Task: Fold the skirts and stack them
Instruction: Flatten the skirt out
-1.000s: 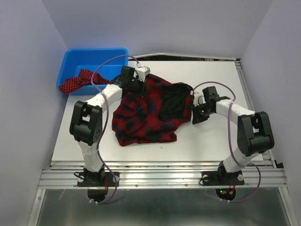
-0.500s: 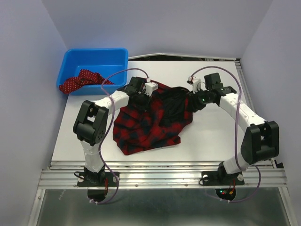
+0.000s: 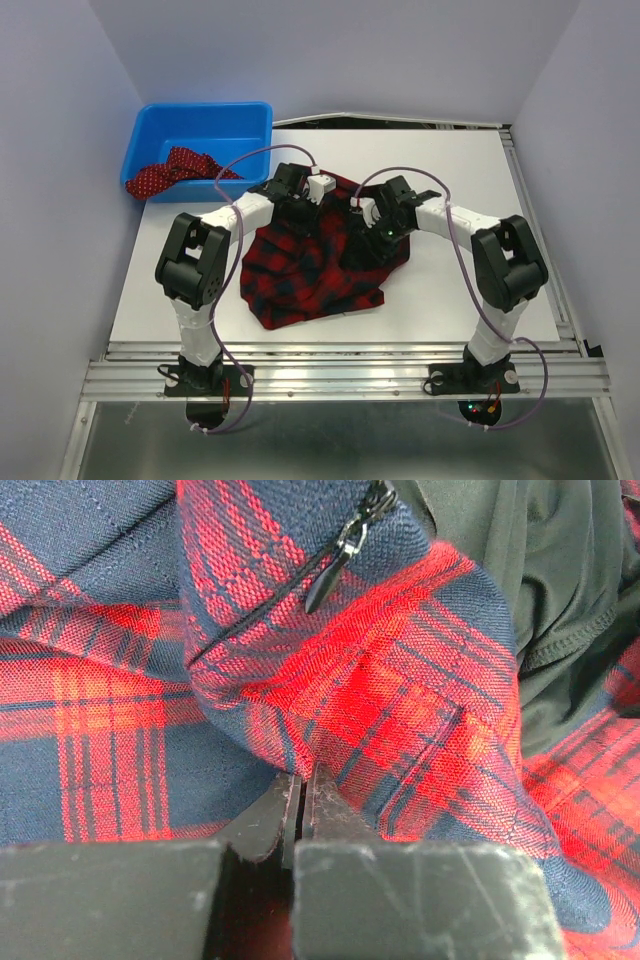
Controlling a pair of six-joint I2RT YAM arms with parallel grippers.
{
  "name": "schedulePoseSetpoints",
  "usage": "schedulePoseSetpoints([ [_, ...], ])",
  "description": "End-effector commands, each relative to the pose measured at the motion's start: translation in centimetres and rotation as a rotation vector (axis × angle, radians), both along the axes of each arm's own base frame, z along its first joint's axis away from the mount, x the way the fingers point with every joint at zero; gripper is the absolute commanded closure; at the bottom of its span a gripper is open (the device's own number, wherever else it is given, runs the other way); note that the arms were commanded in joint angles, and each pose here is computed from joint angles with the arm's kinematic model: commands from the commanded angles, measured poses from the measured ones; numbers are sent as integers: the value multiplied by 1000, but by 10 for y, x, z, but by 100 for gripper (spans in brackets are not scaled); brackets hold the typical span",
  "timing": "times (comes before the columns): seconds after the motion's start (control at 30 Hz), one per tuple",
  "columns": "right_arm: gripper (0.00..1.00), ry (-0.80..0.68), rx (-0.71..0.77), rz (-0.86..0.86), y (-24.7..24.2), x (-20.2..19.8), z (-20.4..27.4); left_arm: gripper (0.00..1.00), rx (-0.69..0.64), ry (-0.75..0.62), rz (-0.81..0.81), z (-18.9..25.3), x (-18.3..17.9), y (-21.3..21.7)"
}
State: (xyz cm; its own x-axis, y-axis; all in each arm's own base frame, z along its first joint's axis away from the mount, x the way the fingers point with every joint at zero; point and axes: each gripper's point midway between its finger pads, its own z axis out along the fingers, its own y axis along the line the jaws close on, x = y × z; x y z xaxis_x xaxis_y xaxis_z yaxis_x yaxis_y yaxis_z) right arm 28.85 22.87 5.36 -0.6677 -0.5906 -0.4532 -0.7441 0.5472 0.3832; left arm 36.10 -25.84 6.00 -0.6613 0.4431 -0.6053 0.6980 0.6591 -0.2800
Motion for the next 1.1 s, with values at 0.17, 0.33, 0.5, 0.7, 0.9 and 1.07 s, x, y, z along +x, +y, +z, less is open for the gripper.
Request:
schedulePoseSetpoints([
  [0.17, 41, -10, -6, 27, 2, 10, 4, 100, -15, -39, -18, 20, -2, -1],
  [0.33, 83, 4, 38, 73, 4, -2, 26, 100, -6, -36, -10, 17, -1, 1],
  [0.5, 99, -94, 66, 84, 0, -6, 71, 100, -9, -29, 21, 18, 2, 5],
  [0.7, 99, -211, 39, 65, -24, -16, 108, 100, -9, -35, 60, 22, 12, 13],
  [0.9, 99, -325, -159, 105, -78, -39, 98, 100, 13, -48, 80, 23, 16, 18],
  [1.07, 99, -333, -338, 84, -153, -47, 64, 100, 32, -93, 129, 32, 21, 32],
])
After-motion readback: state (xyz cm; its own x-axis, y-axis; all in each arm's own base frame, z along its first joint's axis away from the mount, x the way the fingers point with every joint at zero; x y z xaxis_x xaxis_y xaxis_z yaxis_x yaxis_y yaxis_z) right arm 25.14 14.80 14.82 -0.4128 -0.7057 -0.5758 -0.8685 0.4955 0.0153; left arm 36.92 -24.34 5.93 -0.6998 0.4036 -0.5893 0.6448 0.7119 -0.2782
